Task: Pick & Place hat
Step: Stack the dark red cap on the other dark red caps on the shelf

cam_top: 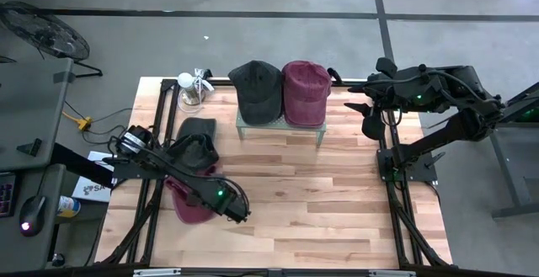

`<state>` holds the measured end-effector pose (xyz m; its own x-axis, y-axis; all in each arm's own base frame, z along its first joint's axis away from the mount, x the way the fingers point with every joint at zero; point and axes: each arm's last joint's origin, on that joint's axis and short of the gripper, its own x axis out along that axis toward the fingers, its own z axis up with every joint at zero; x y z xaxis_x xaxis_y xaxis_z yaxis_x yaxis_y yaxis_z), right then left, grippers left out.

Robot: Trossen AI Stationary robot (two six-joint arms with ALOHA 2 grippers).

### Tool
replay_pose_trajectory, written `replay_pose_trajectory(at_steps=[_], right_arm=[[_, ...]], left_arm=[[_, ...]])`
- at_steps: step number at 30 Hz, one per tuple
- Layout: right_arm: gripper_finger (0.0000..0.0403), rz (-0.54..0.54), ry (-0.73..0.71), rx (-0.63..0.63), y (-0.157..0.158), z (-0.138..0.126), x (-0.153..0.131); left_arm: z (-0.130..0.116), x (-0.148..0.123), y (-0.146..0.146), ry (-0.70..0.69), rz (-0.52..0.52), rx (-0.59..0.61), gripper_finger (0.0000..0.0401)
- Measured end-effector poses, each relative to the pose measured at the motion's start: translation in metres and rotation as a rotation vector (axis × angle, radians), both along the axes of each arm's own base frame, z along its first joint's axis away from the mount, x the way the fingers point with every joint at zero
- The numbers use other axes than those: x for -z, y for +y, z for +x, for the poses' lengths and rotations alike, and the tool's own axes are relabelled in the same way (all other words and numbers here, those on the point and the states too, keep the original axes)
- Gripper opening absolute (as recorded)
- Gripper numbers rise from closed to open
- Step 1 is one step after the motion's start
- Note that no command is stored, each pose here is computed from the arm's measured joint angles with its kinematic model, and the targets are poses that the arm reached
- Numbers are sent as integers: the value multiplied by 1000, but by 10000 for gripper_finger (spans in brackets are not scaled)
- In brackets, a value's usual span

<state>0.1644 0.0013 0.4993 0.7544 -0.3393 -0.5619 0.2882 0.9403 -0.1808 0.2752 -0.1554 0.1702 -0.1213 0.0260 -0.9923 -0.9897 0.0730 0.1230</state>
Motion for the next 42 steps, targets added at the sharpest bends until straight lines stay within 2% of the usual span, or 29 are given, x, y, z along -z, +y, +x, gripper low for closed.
replay_pose_trajectory(at_steps=[3,5,9,13,16,23,30,35,42], right_arm=[[172,0,0,0,0,0,0],[172,0,0,0,0,0,0],[172,0,0,0,0,0,0],[172,0,0,-1,0,0,0],[172,0,3,-13,0,0,0],[172,5,16,-73,2,0,0],[171,5,30,-145,3,1,1],[163,14,42,-234,5,1,1],[156,51,46,-334,8,1,1]], left_arm=[[0,-1,-1,13,-30,30,27],[-1,-3,-1,22,-57,56,12],[1,-9,-4,8,-121,143,16],[14,-32,-11,-114,-170,291,8],[25,-52,-15,-213,-148,431,11],[43,-101,-18,-398,30,724,7],[53,-168,-22,-594,135,977,7],[52,-218,-19,-730,258,1092,7],[41,-272,-7,-812,519,1157,7]])
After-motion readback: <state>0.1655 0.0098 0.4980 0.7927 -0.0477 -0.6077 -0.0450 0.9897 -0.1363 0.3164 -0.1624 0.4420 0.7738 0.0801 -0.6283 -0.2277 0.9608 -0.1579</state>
